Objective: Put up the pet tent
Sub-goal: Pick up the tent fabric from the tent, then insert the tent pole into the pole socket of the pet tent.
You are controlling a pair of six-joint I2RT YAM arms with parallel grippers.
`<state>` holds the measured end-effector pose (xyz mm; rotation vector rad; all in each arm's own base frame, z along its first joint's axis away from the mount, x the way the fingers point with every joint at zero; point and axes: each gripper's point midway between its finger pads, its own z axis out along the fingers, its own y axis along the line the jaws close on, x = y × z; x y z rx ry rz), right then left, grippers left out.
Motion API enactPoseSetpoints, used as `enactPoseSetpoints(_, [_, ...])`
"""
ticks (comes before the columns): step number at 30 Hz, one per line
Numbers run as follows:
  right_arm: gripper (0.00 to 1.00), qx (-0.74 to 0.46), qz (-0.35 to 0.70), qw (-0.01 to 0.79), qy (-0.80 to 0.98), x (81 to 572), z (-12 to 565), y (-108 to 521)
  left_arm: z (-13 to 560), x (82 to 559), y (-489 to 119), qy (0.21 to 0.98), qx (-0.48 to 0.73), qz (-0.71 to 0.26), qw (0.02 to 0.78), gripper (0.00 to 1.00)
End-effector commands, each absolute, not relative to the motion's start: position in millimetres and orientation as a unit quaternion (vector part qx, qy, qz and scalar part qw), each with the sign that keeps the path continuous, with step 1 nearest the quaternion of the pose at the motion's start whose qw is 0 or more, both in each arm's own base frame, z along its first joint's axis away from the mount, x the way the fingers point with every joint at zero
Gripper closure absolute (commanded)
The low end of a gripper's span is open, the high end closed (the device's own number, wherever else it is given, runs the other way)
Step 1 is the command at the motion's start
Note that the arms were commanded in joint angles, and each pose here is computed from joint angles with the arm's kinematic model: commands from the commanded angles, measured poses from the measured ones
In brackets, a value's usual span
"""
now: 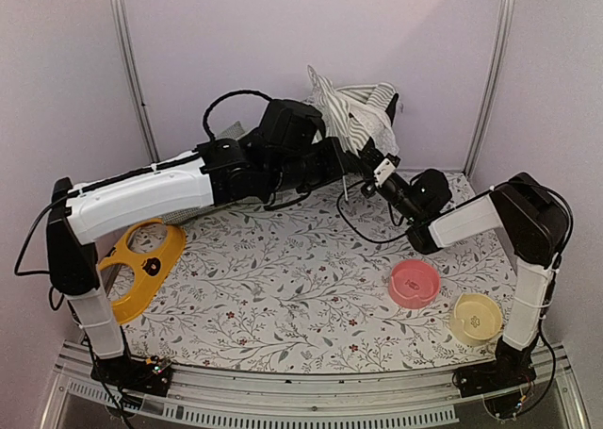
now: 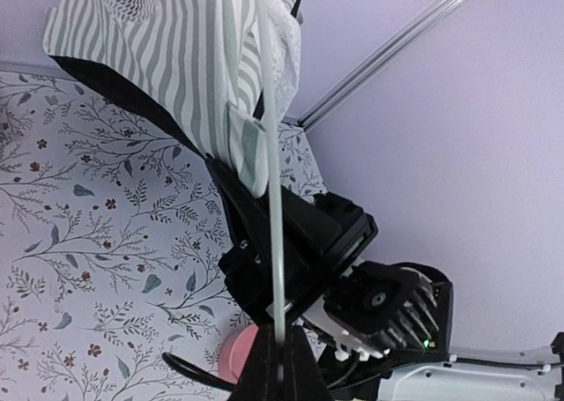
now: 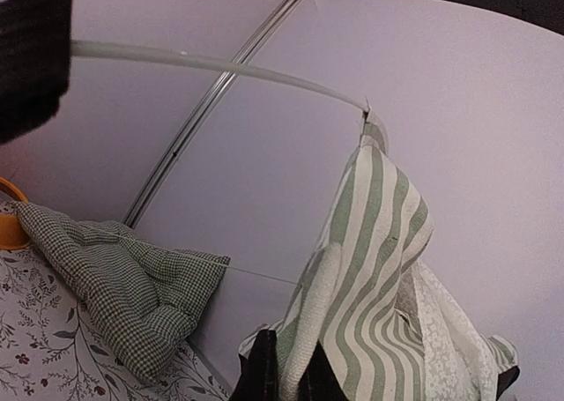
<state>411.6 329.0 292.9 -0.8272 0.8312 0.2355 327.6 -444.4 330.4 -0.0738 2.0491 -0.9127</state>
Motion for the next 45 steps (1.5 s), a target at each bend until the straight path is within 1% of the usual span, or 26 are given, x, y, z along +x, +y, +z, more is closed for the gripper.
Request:
enactPoseSetpoints(1, [1.00,-0.386,0.097,0.850,0.346,372.6,300.1,323.5,381.0,402.0,-406.8,0.748,-0.137,-0.385,0.523,1.00])
enactPoseSetpoints(7, [1.00,-0.399,0.083,0.848,0.339,348.9,289.0,322.3,394.3,426.8,-397.8,0.712,-0.169,-0.408,0.546,1.00])
enactPoseSetpoints(16, [1.00,-0.417,0.041,0.846,0.329,328.7,266.8,323.4,428.5,438.8,-369.9,0.653,-0.191,-0.428,0.595,1.00])
enactPoseSetpoints(23, [1.00,-0.426,0.006,0.847,0.318,320.3,258.0,329.1,448.5,444.6,-349.5,0.608,-0.188,-0.418,0.648,1.00])
enactPoseSetpoints(26, [1.00,-0.430,0.003,0.845,0.320,319.1,254.1,331.1,451.8,446.0,-340.0,0.592,-0.185,-0.418,0.664,1.00])
enactPoseSetpoints(31, [1.00,-0.444,-0.013,0.840,0.312,311.7,248.1,338.3,466.3,443.9,-319.8,0.545,-0.182,-0.431,0.696,1.00])
enactPoseSetpoints(35, [1.00,-0.460,-0.031,0.831,0.312,311.6,237.6,344.0,477.1,442.0,-307.5,0.510,-0.182,-0.461,0.703,1.00])
enactPoseSetpoints(40, [1.00,-0.472,-0.044,0.824,0.311,309.8,228.7,353.0,495.3,431.5,-293.8,0.467,-0.180,-0.475,0.724,1.00])
enactPoseSetpoints(45, [1.00,-0.483,-0.059,0.817,0.310,311.0,217.0,360.3,501.3,432.0,-284.4,0.444,-0.187,-0.490,0.727,1.00])
